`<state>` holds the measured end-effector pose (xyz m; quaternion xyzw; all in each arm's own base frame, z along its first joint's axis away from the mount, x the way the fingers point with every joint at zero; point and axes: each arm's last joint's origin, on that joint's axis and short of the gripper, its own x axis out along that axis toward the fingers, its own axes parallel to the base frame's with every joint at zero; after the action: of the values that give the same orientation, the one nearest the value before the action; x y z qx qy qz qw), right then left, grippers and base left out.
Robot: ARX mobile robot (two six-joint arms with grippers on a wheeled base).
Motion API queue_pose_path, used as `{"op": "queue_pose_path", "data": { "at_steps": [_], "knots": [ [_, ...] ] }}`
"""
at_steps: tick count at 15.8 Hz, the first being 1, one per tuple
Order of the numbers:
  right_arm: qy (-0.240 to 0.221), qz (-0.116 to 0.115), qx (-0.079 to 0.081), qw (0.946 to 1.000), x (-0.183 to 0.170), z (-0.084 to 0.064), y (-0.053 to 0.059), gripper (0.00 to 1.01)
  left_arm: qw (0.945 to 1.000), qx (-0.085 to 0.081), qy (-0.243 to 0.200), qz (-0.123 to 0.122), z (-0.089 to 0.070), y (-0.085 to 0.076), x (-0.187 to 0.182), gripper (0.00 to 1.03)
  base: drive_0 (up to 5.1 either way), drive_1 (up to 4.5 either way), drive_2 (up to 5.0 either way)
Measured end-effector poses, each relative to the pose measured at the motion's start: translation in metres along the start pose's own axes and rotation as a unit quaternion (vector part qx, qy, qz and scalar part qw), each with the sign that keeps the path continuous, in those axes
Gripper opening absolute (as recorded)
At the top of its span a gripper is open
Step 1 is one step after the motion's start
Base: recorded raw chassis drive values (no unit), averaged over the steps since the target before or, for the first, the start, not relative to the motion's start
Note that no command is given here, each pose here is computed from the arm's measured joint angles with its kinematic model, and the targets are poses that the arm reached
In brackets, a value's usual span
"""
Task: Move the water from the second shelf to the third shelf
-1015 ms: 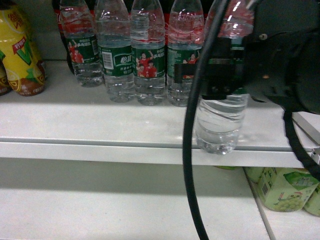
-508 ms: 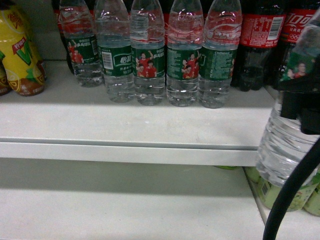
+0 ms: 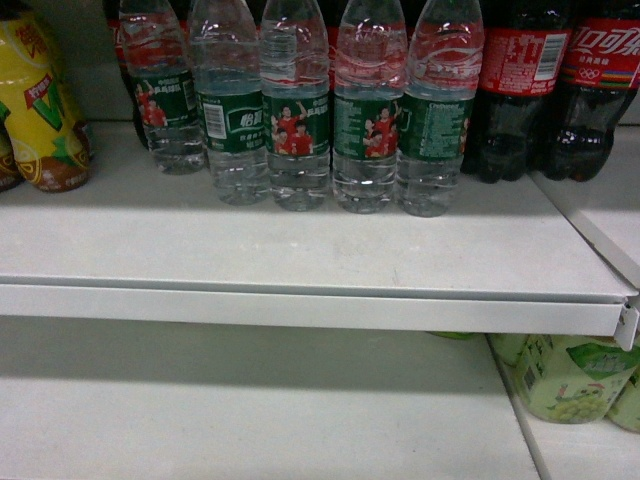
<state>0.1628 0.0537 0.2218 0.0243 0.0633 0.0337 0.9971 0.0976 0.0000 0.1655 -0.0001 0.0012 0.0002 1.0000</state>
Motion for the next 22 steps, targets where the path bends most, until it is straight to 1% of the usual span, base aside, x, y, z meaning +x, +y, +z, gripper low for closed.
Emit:
{"op": "queue_pose_path", "data": {
  "at_steps": [2, 3, 5, 6, 7, 9, 11, 14, 22],
  "knots": [
    [-0.012, -0.019, 0.002, 0.9997, -0.014, 0.003, -0.005, 0.44, 1.0000, 0.000, 0.000, 0.000, 0.000, 0.000, 0.000, 0.98, 0.0, 0.00, 0.0],
    [-0.019, -0.022, 0.007, 0.9996, -0.019, 0.005, -0.007, 0.44, 1.0000, 0.000, 0.000, 0.000, 0.000, 0.000, 0.000, 0.98, 0.0, 0.00, 0.0],
    [-0.028, -0.034, 0.020, 0.9988, -0.018, 0.007, -0.015, 0.44, 1.0000, 0.000, 0.000, 0.000, 0.000, 0.000, 0.000, 0.98, 0.0, 0.00, 0.0],
    [-0.020, -0.046, 0.023, 0.9985, -0.016, 0.006, -0.020, 0.44, 1.0000, 0.000, 0.000, 0.000, 0.000, 0.000, 0.000, 0.98, 0.0, 0.00, 0.0],
    [-0.014, -0.062, 0.026, 0.9976, -0.015, 0.004, -0.025, 0.44, 1.0000, 0.000, 0.000, 0.000, 0.000, 0.000, 0.000, 0.98, 0.0, 0.00, 0.0],
    [-0.018, -0.094, 0.033, 0.9948, -0.014, 0.005, -0.035, 0.44, 1.0000, 0.000, 0.000, 0.000, 0.000, 0.000, 0.000, 0.98, 0.0, 0.00, 0.0],
    [-0.017, -0.098, 0.039, 0.9943, -0.014, 0.005, -0.039, 0.44, 1.0000, 0.000, 0.000, 0.000, 0.000, 0.000, 0.000, 0.98, 0.0, 0.00, 0.0],
    [-0.015, -0.091, 0.043, 0.9948, -0.014, 0.005, -0.039, 0.44, 1.0000, 0.000, 0.000, 0.000, 0.000, 0.000, 0.000, 0.98, 0.0, 0.00, 0.0],
    [-0.015, -0.091, 0.043, 0.9949, -0.014, 0.005, -0.039, 0.44, 1.0000, 0.000, 0.000, 0.000, 0.000, 0.000, 0.000, 0.98, 0.0, 0.00, 0.0]
  ]
}}
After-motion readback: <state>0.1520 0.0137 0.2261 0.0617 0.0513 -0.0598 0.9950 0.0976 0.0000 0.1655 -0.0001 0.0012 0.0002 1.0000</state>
